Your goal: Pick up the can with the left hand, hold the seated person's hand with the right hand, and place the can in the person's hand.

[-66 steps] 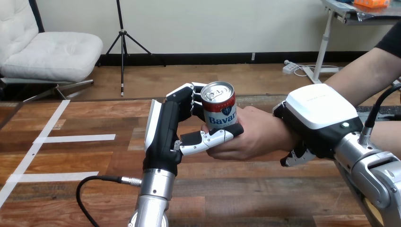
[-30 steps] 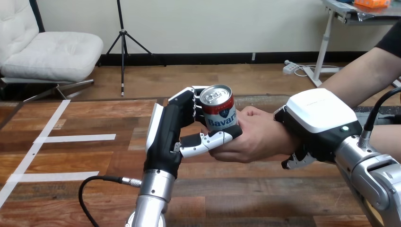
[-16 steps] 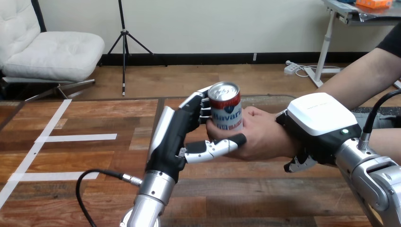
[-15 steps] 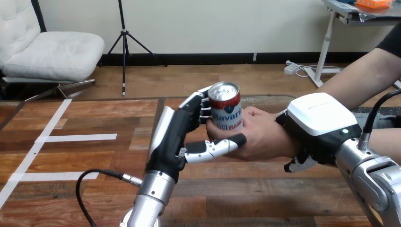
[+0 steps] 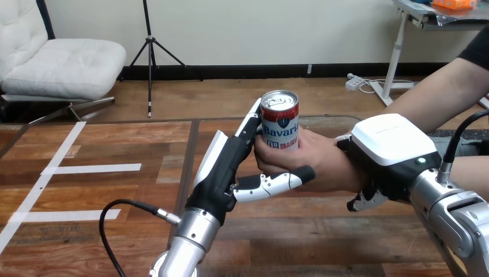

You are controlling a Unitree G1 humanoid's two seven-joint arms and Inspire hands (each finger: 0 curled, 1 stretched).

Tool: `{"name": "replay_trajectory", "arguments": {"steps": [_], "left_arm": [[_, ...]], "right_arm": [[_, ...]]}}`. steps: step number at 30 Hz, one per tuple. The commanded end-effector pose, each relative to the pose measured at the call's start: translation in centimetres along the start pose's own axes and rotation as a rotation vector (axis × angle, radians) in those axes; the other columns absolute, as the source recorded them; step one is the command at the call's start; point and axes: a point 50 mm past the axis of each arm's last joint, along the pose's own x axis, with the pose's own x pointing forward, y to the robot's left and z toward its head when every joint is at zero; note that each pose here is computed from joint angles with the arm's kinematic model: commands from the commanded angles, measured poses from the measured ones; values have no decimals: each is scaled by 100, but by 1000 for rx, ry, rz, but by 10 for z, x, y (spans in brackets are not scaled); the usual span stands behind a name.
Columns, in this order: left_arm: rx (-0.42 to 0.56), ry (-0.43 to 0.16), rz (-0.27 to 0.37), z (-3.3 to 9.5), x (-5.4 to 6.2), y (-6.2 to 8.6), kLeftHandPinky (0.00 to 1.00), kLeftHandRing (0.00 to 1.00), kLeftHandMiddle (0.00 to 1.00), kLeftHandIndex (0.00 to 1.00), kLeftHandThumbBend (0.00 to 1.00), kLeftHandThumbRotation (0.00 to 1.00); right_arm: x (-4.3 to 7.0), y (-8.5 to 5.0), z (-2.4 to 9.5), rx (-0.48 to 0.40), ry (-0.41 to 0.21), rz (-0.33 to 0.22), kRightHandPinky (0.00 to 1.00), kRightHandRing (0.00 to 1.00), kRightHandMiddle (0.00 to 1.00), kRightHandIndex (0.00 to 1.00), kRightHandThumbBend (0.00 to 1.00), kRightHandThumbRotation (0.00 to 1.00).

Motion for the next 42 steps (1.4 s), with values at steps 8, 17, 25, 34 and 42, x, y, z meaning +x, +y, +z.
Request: {"name": "replay_trajectory", "arguments": {"steps": [8,17,25,34,42], "left_arm": [[35,-92,-4,20,14,4,100,100,100,100,91,49],[34,-84,-6,19,13,5,100,100,100,100,91,48],[37,-82,-4,19,13,6,100,100,100,100,91,48],[39,-86,0,19,13,6,100,100,100,100,90,47],[42,-85,4,19,12,5,100,100,100,100,89,47]], "right_arm": [[6,-13,0,-3,-2,-47,68,73,75,74,83,0],[5,-13,0,-5,0,-45,71,75,77,76,84,0],[5,-13,0,-14,-3,-48,72,76,78,76,84,0],[4,-13,0,-25,7,-31,75,80,82,80,83,0],[4,-13,0,-54,6,-18,82,87,88,86,82,1]]}}
